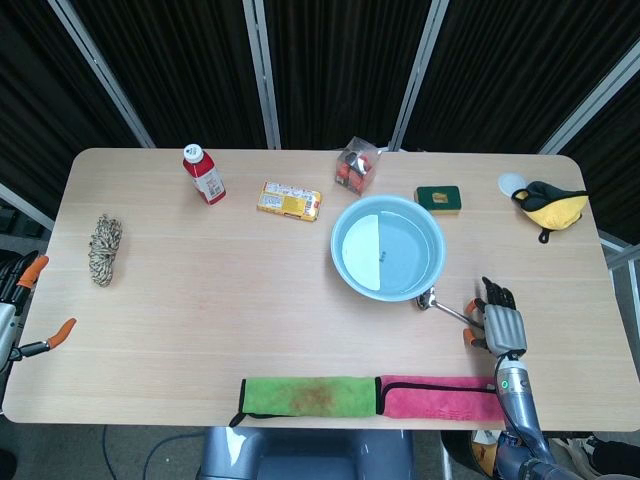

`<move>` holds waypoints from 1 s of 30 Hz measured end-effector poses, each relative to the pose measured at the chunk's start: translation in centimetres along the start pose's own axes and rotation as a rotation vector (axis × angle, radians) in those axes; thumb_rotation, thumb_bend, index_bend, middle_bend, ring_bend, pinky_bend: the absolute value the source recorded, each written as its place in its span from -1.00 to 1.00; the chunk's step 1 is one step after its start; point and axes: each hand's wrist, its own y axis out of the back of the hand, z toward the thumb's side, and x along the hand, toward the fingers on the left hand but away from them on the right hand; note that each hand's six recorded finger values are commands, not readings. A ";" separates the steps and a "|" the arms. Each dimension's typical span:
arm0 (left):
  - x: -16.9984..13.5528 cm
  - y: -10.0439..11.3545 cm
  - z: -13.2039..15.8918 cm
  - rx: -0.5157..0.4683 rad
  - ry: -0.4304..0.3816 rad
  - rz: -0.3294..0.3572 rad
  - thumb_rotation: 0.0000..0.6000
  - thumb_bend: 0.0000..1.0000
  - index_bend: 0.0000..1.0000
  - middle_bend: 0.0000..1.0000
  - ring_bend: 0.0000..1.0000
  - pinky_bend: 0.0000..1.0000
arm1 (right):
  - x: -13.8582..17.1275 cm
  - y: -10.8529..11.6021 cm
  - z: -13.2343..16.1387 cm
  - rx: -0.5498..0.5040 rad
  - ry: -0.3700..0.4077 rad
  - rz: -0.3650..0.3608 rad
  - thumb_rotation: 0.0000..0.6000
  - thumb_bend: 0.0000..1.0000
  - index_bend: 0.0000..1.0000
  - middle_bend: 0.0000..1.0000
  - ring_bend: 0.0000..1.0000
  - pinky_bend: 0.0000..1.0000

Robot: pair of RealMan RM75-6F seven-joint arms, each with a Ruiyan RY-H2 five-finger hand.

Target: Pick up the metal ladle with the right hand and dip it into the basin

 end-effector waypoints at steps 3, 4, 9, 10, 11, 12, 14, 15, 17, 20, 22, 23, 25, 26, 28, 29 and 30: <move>0.0 0.0 0.0 0.001 0.000 0.002 -0.02 -0.49 -1.00 -1.00 -1.00 -1.00 | -0.1 0.0 0.0 -0.002 0.003 -0.001 1.00 -0.52 -0.08 -1.00 -1.00 -1.00; 0.0 0.1 0.0 0.000 -0.001 0.002 -0.02 -0.49 -1.00 -1.00 -1.00 -1.00 | -0.2 0.0 0.0 -0.003 0.004 -0.001 1.00 -0.52 -0.08 -1.00 -1.00 -1.00; 0.0 0.1 0.0 -0.001 -0.001 0.004 -0.04 -0.49 -1.00 -1.00 -1.00 -1.00 | -0.4 -0.1 -0.1 0.000 0.005 0.003 1.00 -0.49 -0.06 -1.00 -1.00 -1.00; 0.0 0.1 0.0 0.000 -0.001 0.004 -0.04 -0.49 -1.00 -1.00 -1.00 -1.00 | -0.4 -0.2 -0.1 0.000 0.005 0.005 1.00 -0.49 -0.05 -1.00 -1.00 -1.00; 0.0 0.1 0.0 0.000 0.000 0.004 -0.04 -0.49 -1.00 -1.00 -1.00 -1.00 | -0.4 -0.2 -0.1 0.000 0.004 0.005 1.00 -0.49 -0.05 -1.00 -1.00 -1.00; 0.0 0.1 0.0 0.000 0.000 0.004 -0.02 -0.48 -1.00 -1.00 -1.00 -1.00 | -0.4 -0.2 -0.1 0.001 0.004 0.007 1.00 -0.48 -0.04 -1.00 -1.00 -1.00; 0.0 0.1 0.0 0.000 0.000 0.004 -0.03 -0.48 -0.98 -1.00 -1.00 -1.00 | -0.4 -0.4 -0.2 0.005 0.004 0.011 1.00 -0.47 -0.04 -1.00 -1.00 -1.00; 0.0 0.1 0.0 -0.001 0.001 0.003 -0.03 -0.48 -0.97 -1.00 -1.00 -1.00 | -0.4 -0.4 -0.2 0.008 0.003 0.014 1.00 -0.47 -0.04 -1.00 -1.00 -1.00; 0.0 0.0 0.0 -0.002 0.001 0.002 -0.03 -0.48 -0.96 -1.00 -1.00 -1.00 | -0.5 -0.8 -0.3 0.017 0.000 0.029 1.00 -0.46 -0.04 -1.00 -1.00 -1.00; 0.0 0.1 0.0 -0.004 0.000 0.005 -0.02 -0.48 -0.96 -1.00 -1.00 -1.00 | -0.5 -1.2 -0.4 0.025 -0.004 0.042 1.00 -0.45 -0.04 -1.00 -1.00 -1.00; 0.0 0.2 0.0 -0.003 0.001 0.006 -0.02 -0.47 -0.95 -1.00 -1.00 -1.00 | -0.5 -1.3 -0.3 0.031 0.000 0.045 1.00 -0.44 -0.01 -1.00 -1.00 -1.00; 0.0 0.2 -0.1 -0.003 0.002 0.005 -0.03 -0.47 -0.94 -1.00 -1.00 -1.00 | -0.5 -1.4 -0.3 0.031 0.001 0.046 1.00 -0.43 0.01 -1.00 -1.00 -1.00; 0.0 0.2 -0.1 -0.005 0.003 0.006 -0.03 -0.47 -0.93 -1.00 -1.00 -1.00 | -0.5 -1.4 -0.2 0.029 0.004 0.046 1.00 -0.42 0.04 -1.00 -1.00 -1.00; 0.0 0.2 -0.1 -0.005 0.003 0.006 -0.03 -0.47 -0.94 -1.00 -1.00 -1.00 | -0.6 -1.4 -0.2 0.028 0.005 0.045 1.00 -0.41 0.06 -1.00 -1.00 -1.00; 0.0 0.2 -0.1 -0.005 0.003 0.008 -0.02 -0.46 -0.94 -1.00 -1.00 -1.00 | -0.6 -1.3 -0.2 0.027 0.008 0.041 1.00 -0.41 0.09 -1.00 -1.00 -1.00; 0.0 0.3 -0.1 -0.006 0.002 0.009 -0.02 -0.46 -0.94 -1.00 -1.00 -1.00 | -0.6 -1.3 -0.2 0.025 0.009 0.038 1.00 -0.40 0.11 -1.00 -1.00 -1.00; 0.0 0.3 -0.1 -0.007 0.002 0.010 -0.02 -0.47 -0.94 -1.00 -1.00 -1.00 | -0.6 -1.2 -0.3 0.026 0.010 0.035 1.00 -0.40 0.13 -1.00 -1.00 -1.00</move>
